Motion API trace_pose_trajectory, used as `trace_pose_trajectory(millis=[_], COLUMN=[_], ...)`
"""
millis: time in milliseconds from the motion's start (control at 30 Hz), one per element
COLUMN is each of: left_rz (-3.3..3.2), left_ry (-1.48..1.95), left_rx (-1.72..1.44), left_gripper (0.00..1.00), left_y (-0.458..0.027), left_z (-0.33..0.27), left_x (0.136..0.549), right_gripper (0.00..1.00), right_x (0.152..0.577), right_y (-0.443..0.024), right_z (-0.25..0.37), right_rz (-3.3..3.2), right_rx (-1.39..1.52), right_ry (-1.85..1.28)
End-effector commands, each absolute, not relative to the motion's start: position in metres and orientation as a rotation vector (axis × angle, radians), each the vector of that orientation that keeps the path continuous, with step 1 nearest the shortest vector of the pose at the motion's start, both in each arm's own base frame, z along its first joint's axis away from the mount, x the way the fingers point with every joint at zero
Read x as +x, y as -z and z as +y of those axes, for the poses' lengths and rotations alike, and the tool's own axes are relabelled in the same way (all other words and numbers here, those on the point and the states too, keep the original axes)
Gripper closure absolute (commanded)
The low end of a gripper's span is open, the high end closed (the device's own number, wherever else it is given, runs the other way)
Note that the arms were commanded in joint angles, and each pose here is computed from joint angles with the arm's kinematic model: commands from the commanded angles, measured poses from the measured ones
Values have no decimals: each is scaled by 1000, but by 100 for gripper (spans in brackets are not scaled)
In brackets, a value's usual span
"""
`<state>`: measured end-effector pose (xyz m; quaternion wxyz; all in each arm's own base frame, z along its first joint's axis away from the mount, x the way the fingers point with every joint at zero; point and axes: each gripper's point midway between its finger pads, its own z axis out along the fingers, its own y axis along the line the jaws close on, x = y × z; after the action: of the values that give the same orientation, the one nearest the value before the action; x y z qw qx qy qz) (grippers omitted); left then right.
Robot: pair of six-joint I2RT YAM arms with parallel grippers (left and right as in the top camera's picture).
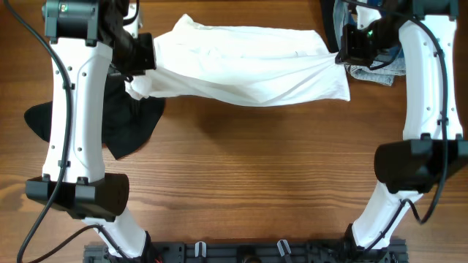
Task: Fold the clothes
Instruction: 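Lay the T-shirt flat on the table, pulling it taut between grippers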
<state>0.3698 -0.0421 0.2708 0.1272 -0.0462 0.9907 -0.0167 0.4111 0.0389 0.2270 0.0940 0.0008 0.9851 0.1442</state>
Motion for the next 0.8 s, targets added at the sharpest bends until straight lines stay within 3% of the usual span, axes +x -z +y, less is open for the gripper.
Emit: trace_pose_trajectory(millis=[0, 300, 767], left_rz=[2946, 3085, 3017], left_ry=[104, 68, 87], left_rx=[-205, -268, -260], left_gripper=[96, 96, 96], left_y=[-261, -213, -176], left_z=[-46, -40, -43], left_x=[343, 295, 316], right_gripper=[96, 96, 92], right_x=[379, 311, 323], right_y=[-254, -188, -102], right_z=[30, 28, 29], right_rz=[2889, 3067, 3118], right_rx=[85, 177, 159], right_ry=[-346, -331, -340])
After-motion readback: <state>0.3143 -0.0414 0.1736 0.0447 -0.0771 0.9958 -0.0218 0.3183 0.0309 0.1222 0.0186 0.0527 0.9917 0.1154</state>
